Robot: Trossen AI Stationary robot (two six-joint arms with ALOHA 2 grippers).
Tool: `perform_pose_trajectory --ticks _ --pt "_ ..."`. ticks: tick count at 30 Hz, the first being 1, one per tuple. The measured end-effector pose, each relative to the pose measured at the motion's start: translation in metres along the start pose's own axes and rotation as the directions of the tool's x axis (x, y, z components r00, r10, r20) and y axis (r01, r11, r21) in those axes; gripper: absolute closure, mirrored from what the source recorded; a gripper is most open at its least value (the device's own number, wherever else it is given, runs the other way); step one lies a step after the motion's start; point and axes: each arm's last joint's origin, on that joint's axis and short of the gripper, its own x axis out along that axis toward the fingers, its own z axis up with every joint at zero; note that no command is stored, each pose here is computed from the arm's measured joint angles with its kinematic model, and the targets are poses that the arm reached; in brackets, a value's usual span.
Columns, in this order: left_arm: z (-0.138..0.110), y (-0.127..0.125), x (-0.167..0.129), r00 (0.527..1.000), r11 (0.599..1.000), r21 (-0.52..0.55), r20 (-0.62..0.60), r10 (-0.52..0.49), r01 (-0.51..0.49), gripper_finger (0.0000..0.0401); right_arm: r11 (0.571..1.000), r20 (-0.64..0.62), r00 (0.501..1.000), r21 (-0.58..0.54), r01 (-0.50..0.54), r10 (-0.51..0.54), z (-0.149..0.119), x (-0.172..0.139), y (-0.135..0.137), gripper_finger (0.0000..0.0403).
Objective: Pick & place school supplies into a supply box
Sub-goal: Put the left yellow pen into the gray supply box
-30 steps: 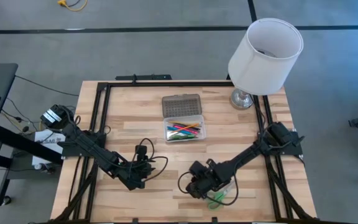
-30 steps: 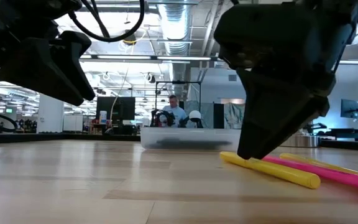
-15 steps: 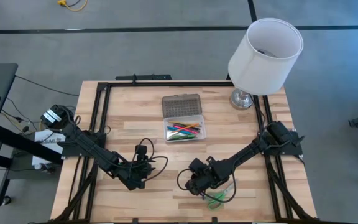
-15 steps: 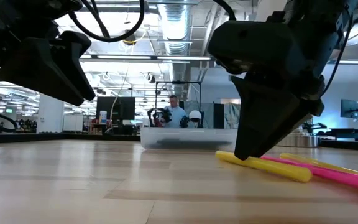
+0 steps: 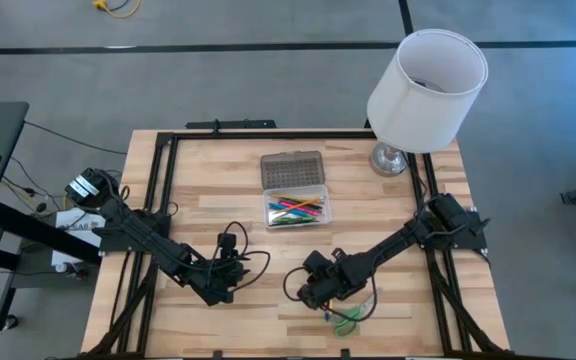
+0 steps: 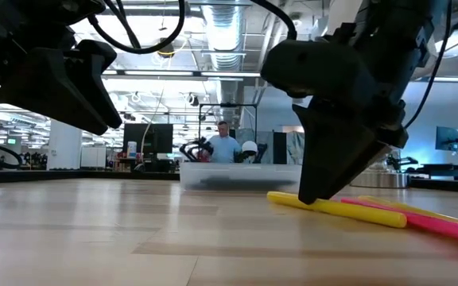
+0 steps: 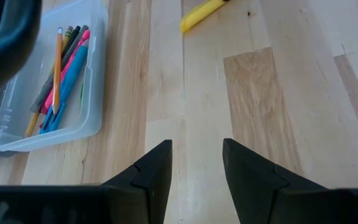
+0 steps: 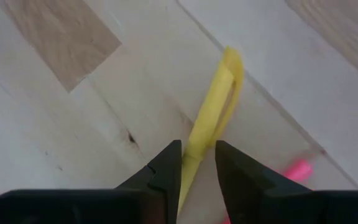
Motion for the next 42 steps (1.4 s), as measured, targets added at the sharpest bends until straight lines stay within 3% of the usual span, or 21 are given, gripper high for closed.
perform_pose_trajectory --ticks 22,36,42 --pt "0.0 0.0 0.0 1.0 1.0 0.001 -0.002 -0.001 0.001 0.0263 0.999 -0.105 0.994 -0.011 0.035 -0.036 0.013 0.024 -0.011 0.0335" --pt "0.0 0.0 0.0 1.0 1.0 -0.012 -0.004 -0.001 0.001 0.0263 0.976 -0.142 0.989 -0.216 0.01 -0.042 0.024 0.019 -0.008 0.0367" --pt "-0.001 0.0 0.0 1.0 1.0 -0.007 -0.01 0.0 0.0 0.0263 0.934 -0.138 0.99 -0.356 -0.023 -0.028 0.031 0.015 -0.004 0.0377"
